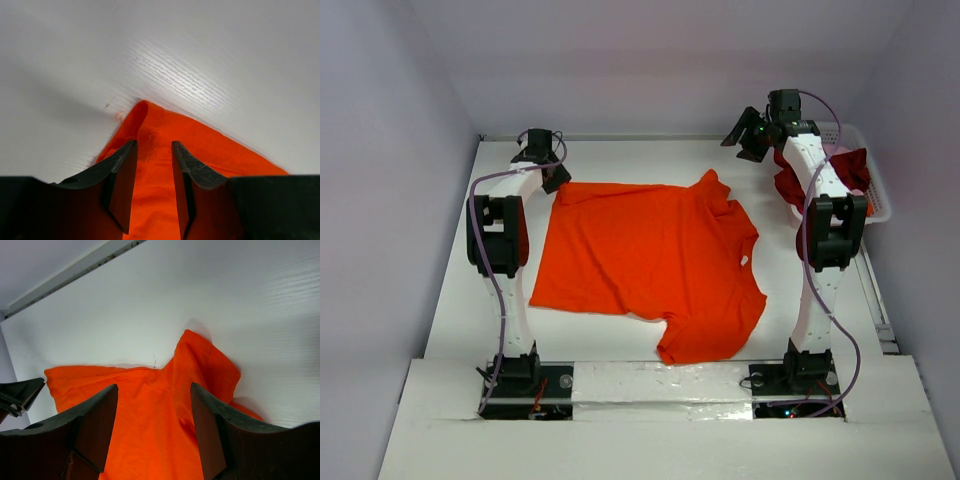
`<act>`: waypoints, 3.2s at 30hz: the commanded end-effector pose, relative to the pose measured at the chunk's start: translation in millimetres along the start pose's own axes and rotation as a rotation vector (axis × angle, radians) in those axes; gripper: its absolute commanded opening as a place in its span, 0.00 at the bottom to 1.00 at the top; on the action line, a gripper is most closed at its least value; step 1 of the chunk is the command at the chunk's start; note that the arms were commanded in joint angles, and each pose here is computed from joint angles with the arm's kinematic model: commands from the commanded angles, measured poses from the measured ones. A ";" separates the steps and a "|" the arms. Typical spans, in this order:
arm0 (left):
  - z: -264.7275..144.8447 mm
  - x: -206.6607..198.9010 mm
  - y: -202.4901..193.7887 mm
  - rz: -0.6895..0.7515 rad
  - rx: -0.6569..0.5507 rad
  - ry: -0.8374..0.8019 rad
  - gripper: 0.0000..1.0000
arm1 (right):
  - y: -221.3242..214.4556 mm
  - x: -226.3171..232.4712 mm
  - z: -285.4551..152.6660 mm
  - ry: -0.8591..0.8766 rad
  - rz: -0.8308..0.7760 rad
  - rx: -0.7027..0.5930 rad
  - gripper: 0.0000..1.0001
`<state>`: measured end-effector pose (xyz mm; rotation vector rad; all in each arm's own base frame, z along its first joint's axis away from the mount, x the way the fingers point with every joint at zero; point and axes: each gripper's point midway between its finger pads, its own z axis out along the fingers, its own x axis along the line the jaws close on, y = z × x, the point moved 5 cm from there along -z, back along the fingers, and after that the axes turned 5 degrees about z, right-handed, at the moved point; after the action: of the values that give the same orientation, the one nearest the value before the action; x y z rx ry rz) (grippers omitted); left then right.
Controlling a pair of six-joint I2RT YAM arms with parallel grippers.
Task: Fold and stack the t-shirts
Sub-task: Grap the side of the flattened tshirt furthest away from the robot with both arms
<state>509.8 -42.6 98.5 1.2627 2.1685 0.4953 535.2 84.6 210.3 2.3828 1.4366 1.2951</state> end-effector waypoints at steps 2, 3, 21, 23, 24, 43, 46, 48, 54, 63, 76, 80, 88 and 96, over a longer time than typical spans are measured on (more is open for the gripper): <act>-9.8 -5.3 14.8 -0.009 -0.039 -0.011 0.31 | 13.5 12.3 -7.4 0.053 -0.016 -0.049 0.65; -9.1 -3.4 12.5 -0.007 -0.035 -0.005 0.31 | 13.6 12.6 -7.4 0.055 -0.016 -0.049 0.65; 2.6 3.1 -2.1 -0.002 0.008 0.009 0.31 | 15.4 15.7 -8.8 0.066 -0.015 -0.053 0.65; 3.9 4.8 -5.6 -0.003 0.018 0.013 0.31 | 16.1 16.5 -9.3 0.068 -0.016 -0.056 0.65; 3.7 4.9 -6.1 -0.003 0.019 0.012 0.31 | 15.6 15.9 -8.7 0.066 -0.014 -0.053 0.65; 8.1 7.3 -12.9 -0.015 0.029 0.011 0.30 | 19.0 13.1 -8.2 0.070 -0.006 -0.054 0.65; 8.9 6.2 -11.7 -0.019 0.021 0.004 0.25 | 18.1 11.8 -7.0 0.067 -0.005 -0.051 0.65; 10.9 6.7 -13.5 -0.018 0.031 0.007 0.19 | 18.5 12.5 -7.3 0.070 -0.006 -0.052 0.65; 12.6 7.5 -16.0 -0.026 0.040 0.011 0.00 | 18.0 12.5 -6.4 0.073 -0.004 -0.048 0.65; 4.4 3.1 -8.0 -0.030 0.023 0.000 0.00 | 17.8 3.0 2.2 0.061 0.020 -0.039 0.66; -1.3 1.6 -4.7 -0.035 0.016 -0.003 0.00 | -16.0 -53.5 42.3 -0.138 0.133 0.038 0.65; -2.7 1.7 -5.0 -0.033 0.019 -0.002 0.00 | -28.6 -64.0 46.7 -0.164 0.140 0.085 0.63; -5.8 -3.5 -3.3 -0.037 0.027 -0.032 0.00 | -50.6 -68.7 44.2 -0.158 0.164 0.122 0.63; -8.6 -4.1 -1.4 -0.034 0.023 -0.032 0.00 | -52.1 -59.7 50.2 -0.119 0.165 0.135 0.62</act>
<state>501.3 -47.3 72.7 1.2727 2.2184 0.4169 509.9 81.1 90.9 2.7243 1.3676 0.9689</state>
